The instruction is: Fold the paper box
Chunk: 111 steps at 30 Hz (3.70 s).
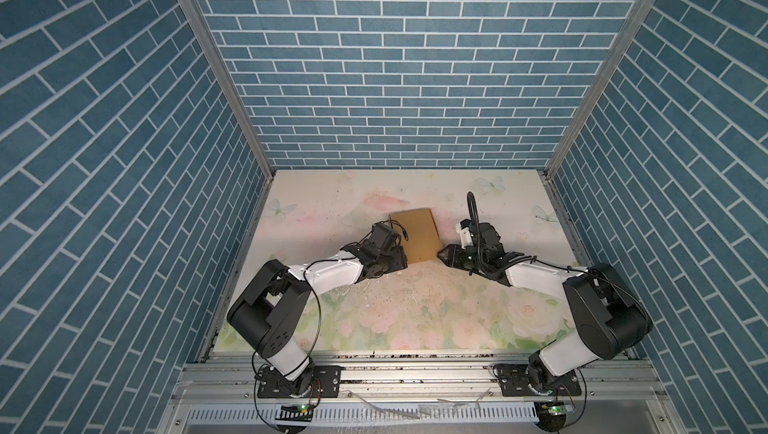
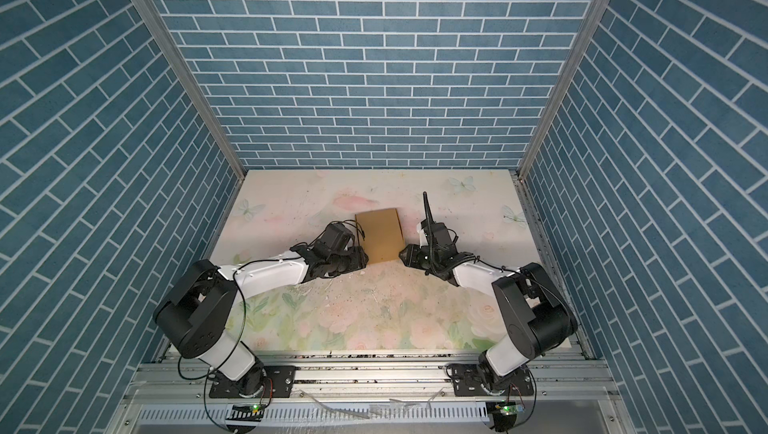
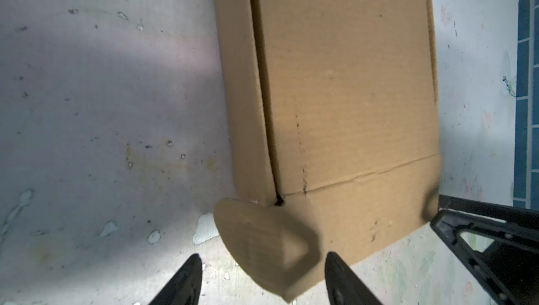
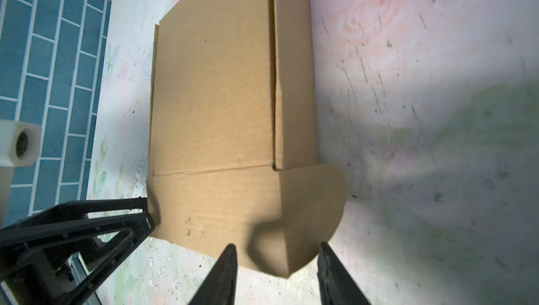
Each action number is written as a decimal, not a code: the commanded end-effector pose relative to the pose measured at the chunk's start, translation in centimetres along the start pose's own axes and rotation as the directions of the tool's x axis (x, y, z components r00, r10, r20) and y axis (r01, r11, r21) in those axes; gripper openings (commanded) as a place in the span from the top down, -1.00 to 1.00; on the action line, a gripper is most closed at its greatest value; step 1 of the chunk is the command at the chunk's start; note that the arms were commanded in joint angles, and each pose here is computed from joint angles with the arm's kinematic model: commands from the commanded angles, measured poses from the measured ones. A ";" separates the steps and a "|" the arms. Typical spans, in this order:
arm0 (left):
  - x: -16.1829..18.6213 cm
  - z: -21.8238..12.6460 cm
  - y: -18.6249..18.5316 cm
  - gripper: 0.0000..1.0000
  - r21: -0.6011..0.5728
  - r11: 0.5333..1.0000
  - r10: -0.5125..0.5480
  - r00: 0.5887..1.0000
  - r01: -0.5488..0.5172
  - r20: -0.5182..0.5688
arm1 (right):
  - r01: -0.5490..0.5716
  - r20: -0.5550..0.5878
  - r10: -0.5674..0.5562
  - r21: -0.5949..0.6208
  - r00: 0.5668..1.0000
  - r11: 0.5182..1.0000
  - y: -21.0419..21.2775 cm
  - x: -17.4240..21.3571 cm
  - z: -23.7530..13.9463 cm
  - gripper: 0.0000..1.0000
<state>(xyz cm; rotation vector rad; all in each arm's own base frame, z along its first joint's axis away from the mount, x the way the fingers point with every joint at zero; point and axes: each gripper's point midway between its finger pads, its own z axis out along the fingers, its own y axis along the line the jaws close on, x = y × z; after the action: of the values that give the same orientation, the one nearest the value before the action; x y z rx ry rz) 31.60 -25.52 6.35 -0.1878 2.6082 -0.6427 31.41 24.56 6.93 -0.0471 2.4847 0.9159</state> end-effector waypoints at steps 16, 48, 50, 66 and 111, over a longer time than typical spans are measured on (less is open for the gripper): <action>-1.4 -1.3 -3.5 -0.37 0.069 0.997 0.017 1.000 -0.018 0.022 | 0.013 0.040 -0.011 -0.070 0.999 0.997 4.1 -2.0 -1.3 0.16; 1.1 -3.7 0.6 -0.39 0.058 0.991 -0.121 0.990 0.117 0.068 | -0.437 0.235 0.497 -0.265 0.835 0.860 2.0 -0.8 -3.8 -0.13; 1.0 -4.0 0.5 -0.39 0.060 0.991 -0.124 0.989 0.120 0.079 | -0.469 0.226 0.538 -0.297 0.812 0.832 2.6 -0.8 -3.5 -0.14; 0.9 -4.9 0.8 -0.42 0.073 0.990 -0.125 0.987 0.118 0.103 | -0.593 0.171 0.673 -0.354 0.719 0.723 5.0 1.0 -0.5 -0.18; 0.2 -5.4 1.9 -0.43 0.042 0.991 -0.130 0.984 0.126 0.122 | -0.474 0.148 0.503 -0.195 0.851 0.859 5.2 3.8 0.3 -0.39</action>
<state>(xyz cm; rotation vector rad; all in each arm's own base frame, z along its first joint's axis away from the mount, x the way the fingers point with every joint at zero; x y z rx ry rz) 29.03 -22.70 9.99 -0.3689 2.4723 -0.7421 28.61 30.23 9.40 0.7516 2.1663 1.3791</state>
